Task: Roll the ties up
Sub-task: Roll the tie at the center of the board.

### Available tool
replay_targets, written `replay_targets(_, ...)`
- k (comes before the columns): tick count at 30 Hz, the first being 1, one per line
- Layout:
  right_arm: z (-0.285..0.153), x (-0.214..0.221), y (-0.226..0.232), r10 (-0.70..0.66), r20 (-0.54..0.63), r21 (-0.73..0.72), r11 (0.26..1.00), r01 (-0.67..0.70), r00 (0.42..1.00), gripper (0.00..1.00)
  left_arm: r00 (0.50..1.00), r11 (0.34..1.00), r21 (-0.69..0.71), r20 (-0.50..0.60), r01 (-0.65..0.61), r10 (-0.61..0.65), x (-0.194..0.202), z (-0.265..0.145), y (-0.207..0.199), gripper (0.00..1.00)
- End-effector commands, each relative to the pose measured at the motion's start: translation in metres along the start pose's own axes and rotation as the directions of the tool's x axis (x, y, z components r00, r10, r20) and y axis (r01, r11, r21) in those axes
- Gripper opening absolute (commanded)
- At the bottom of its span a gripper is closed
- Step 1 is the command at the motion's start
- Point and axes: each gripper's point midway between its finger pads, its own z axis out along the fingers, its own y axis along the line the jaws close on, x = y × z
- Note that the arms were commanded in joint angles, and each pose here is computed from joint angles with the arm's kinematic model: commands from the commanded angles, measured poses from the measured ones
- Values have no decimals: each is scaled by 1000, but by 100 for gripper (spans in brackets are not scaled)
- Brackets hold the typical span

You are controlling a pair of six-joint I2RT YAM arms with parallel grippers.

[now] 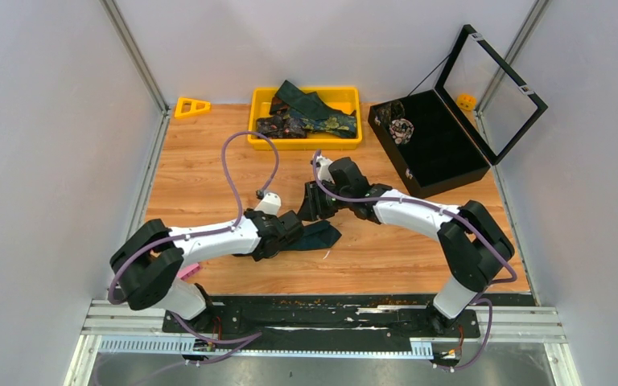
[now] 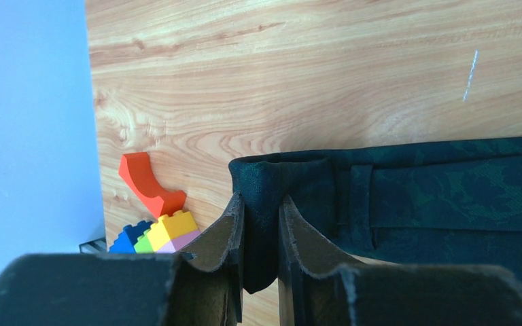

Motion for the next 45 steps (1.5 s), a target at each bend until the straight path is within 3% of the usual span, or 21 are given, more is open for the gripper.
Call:
replay_targets(1,-13,-20,13,-10,79,-44,999,13,997,38,999,999,-26,30,18,-17,-8,-3,-7,0)
replay_targets(13,-18,-20,2,27,89,-20,999,-25,996,38,992,992,30,20,-126,125,-3,-6,-54,0)
replay_targets(22,-18,-26,-3,32,110,-20,999,-30,993,38,992,981,146,4,-127,128,1,-5,-85,0)
replay_targets(37,-14,-24,-8,38,105,-13,999,-37,994,38,997,959,273,2,-77,80,0,-13,-106,14)
replay_targets(45,-11,-22,-10,42,94,-16,999,-41,995,37,999,953,300,6,-35,34,-6,-21,-103,30)
